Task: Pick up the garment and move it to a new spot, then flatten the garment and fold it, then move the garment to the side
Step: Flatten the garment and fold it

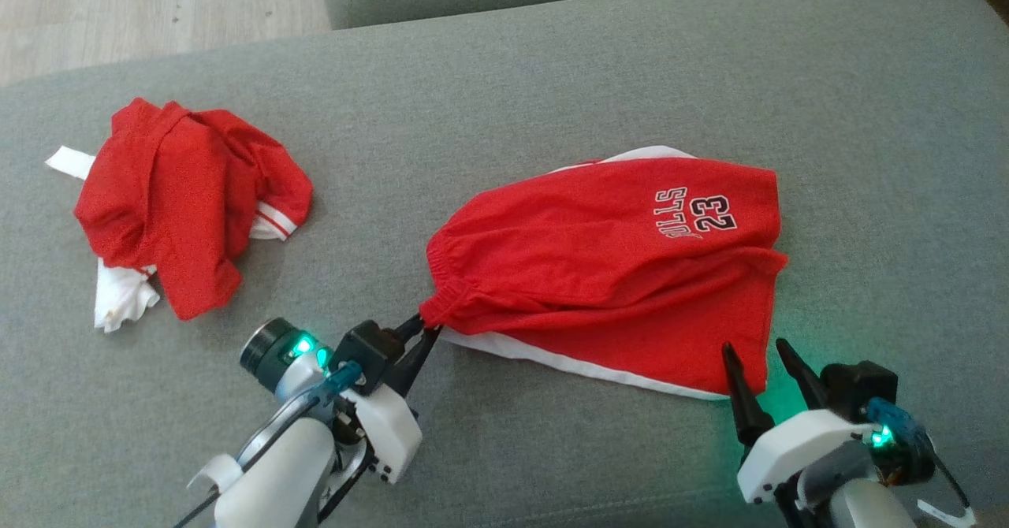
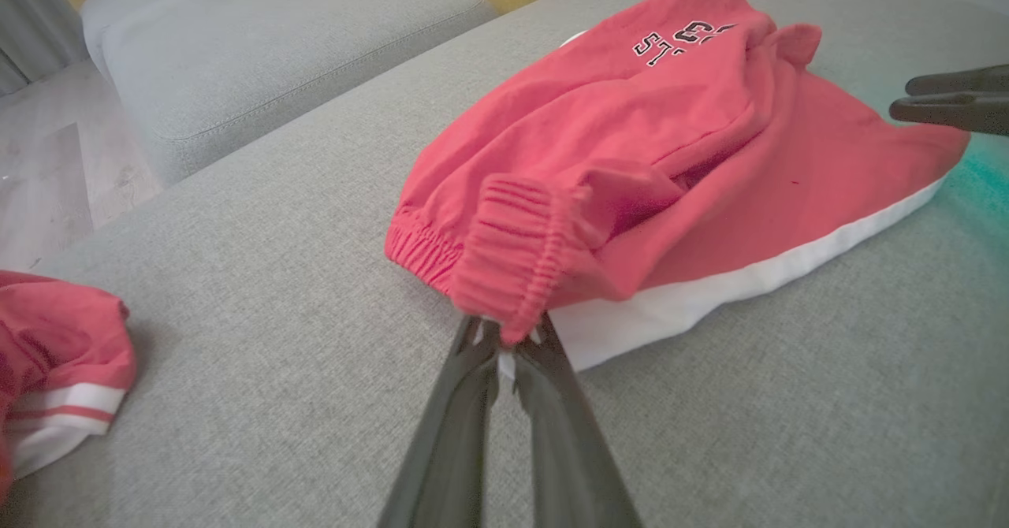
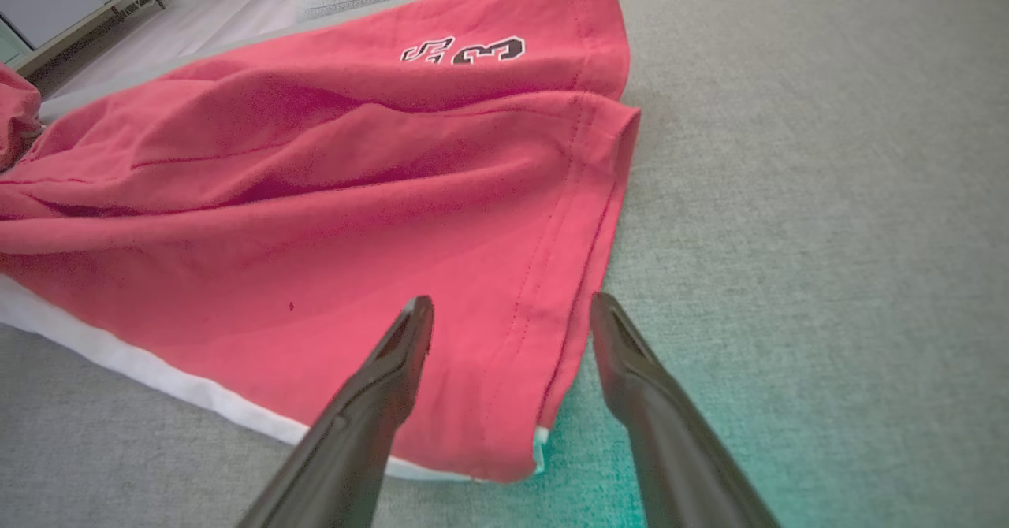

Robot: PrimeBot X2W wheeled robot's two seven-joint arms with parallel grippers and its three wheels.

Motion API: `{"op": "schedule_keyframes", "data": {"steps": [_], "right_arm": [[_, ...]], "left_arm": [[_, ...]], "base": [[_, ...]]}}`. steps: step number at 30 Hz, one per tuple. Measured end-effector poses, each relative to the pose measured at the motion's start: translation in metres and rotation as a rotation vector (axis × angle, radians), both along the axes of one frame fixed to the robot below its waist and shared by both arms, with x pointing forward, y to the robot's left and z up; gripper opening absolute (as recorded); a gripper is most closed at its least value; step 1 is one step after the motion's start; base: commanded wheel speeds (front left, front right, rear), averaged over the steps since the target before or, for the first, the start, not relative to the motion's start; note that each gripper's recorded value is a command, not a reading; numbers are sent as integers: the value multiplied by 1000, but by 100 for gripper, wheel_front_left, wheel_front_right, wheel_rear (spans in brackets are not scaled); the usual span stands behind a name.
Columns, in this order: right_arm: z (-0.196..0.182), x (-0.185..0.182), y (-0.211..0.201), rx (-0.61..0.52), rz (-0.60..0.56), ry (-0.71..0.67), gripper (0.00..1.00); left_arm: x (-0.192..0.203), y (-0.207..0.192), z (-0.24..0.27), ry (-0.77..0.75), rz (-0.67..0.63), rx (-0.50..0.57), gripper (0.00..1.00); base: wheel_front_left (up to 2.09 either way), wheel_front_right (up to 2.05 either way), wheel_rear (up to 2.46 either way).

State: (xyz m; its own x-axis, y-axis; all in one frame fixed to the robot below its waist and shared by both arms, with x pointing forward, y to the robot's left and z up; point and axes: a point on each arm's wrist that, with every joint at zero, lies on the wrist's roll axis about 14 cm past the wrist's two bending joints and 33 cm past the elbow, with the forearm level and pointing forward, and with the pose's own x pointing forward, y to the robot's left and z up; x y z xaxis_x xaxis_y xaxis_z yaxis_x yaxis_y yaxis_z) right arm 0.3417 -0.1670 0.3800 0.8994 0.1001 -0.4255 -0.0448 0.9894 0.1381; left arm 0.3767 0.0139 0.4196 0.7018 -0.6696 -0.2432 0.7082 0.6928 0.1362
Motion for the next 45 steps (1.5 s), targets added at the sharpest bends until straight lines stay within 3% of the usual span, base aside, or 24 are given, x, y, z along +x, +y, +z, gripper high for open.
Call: {"op": "schedule_keyframes", "data": {"steps": [14, 21, 39, 40, 41, 43, 45], "right_arm": [[-11, -16, -4, 16, -23, 52, 100], [-21, -34, 6, -16, 27, 118, 100], [-27, -28, 5, -79, 65, 147, 100], [-27, -28, 5, -79, 63, 147, 85], [-27, -28, 5, -79, 62, 147, 47], [-26, -28, 4, -80, 58, 144, 0], [-25, -28, 3, -78, 56, 146, 0]], "left_arm": [[0, -4, 1, -3, -12, -1, 0], [0, -6, 0, -3, -21, 2, 0], [-1, -2, -6, 13, -10, 9, 0], [-1, -2, -6, 13, -11, 9, 0], [-1, -3, -6, 14, -12, 10, 0], [-1, -4, -7, 14, -17, 10, 0], [-1, -5, -6, 12, -19, 11, 0]], "base": [[0, 0, 0], [0, 0, 0], [0, 0, 0], [0, 0, 0], [0, 0, 0], [0, 0, 0], [0, 0, 0]]}}
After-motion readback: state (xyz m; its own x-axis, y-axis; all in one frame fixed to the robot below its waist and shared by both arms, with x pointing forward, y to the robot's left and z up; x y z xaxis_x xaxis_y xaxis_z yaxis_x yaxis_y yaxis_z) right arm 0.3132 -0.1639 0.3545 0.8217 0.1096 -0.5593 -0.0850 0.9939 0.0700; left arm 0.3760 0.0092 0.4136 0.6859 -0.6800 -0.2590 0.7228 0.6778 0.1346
